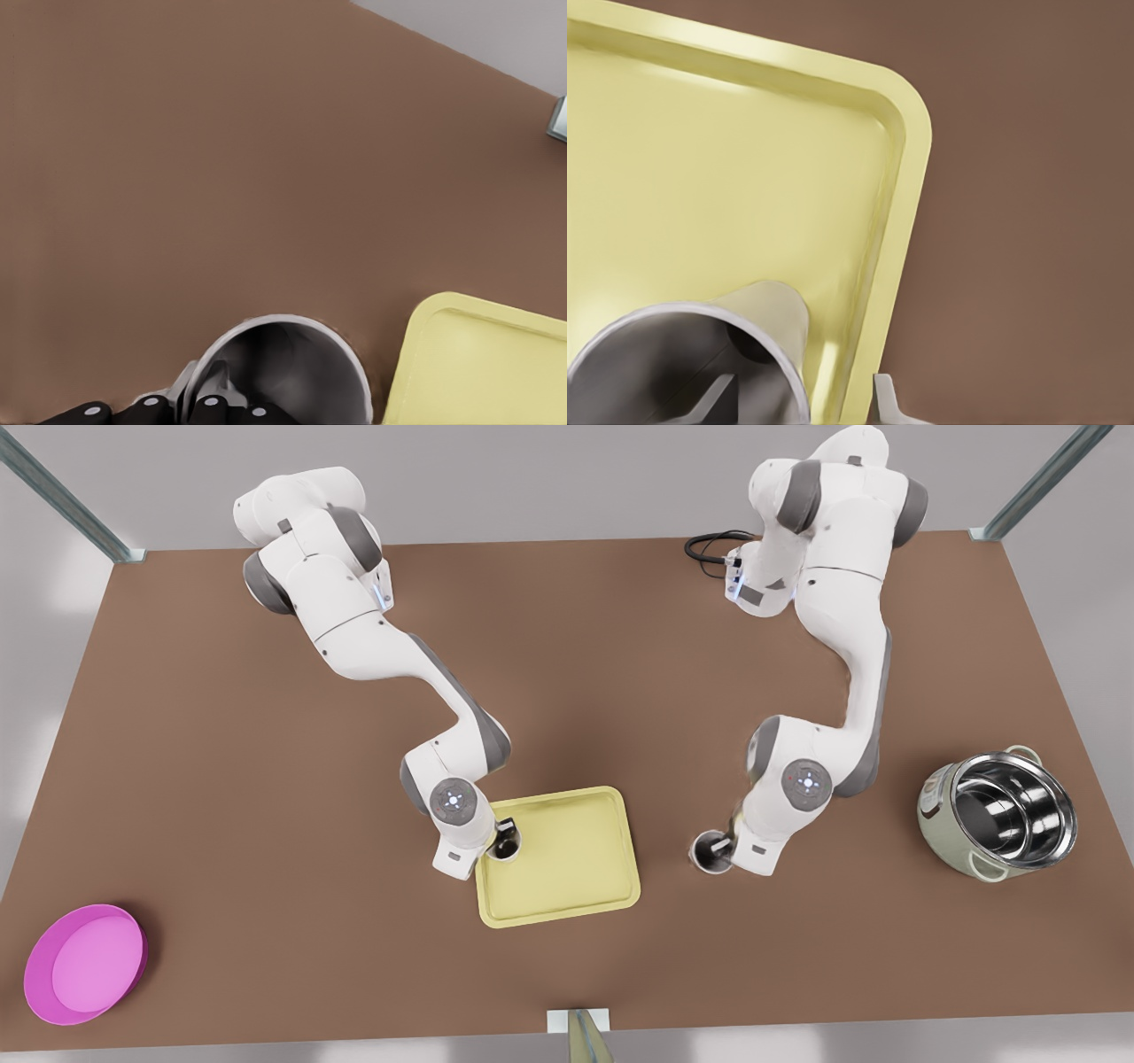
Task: Use the left arm to pick up the white IKEA cup from the tray and place it on the middle-left position; use the right arm to pick up the white IKEA cup from the tray and place it on the middle-right position
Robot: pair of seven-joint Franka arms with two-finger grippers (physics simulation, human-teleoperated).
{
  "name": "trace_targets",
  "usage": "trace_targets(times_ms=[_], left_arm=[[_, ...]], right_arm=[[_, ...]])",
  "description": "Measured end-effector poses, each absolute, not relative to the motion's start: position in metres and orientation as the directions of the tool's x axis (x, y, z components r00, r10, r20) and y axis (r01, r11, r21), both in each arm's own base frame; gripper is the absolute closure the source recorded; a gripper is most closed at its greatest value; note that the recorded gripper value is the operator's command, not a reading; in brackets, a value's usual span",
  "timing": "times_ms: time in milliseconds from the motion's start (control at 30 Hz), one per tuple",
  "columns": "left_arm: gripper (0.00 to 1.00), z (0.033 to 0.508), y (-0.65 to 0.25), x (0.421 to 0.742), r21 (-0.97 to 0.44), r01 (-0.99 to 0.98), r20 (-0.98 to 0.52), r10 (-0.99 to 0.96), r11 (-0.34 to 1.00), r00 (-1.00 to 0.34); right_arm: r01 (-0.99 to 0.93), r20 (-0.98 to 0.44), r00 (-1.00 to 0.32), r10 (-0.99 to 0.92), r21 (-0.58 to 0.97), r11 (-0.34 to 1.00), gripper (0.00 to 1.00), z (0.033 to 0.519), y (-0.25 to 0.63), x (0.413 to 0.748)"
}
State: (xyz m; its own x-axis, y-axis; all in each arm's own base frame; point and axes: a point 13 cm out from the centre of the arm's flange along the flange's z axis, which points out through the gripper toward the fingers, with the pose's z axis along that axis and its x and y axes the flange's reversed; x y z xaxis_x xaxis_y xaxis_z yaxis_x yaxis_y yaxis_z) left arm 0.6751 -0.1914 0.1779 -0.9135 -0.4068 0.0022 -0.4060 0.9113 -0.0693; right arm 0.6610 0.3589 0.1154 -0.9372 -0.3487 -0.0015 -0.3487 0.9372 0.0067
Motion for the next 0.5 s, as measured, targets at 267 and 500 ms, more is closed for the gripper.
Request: trace_targets(times_ms=[267,500], left_arm=[[0.81,0.137,-0.056,0.641,-0.135,-0.381,-0.054,-0.39,0.915,-0.919],[0.81,0.128,-0.059,0.656,-0.145,-0.204,-0.161,-0.227,0.968,-0.96]], right_arm=[[-0.342,-0.002,-0.94,-0.342,0.009,0.94,0.72,0.117,0.359,0.662],[-0.34,-0.003,-0.94,-0.34,0.011,0.94,0.8,0.123,0.358,0.665]])
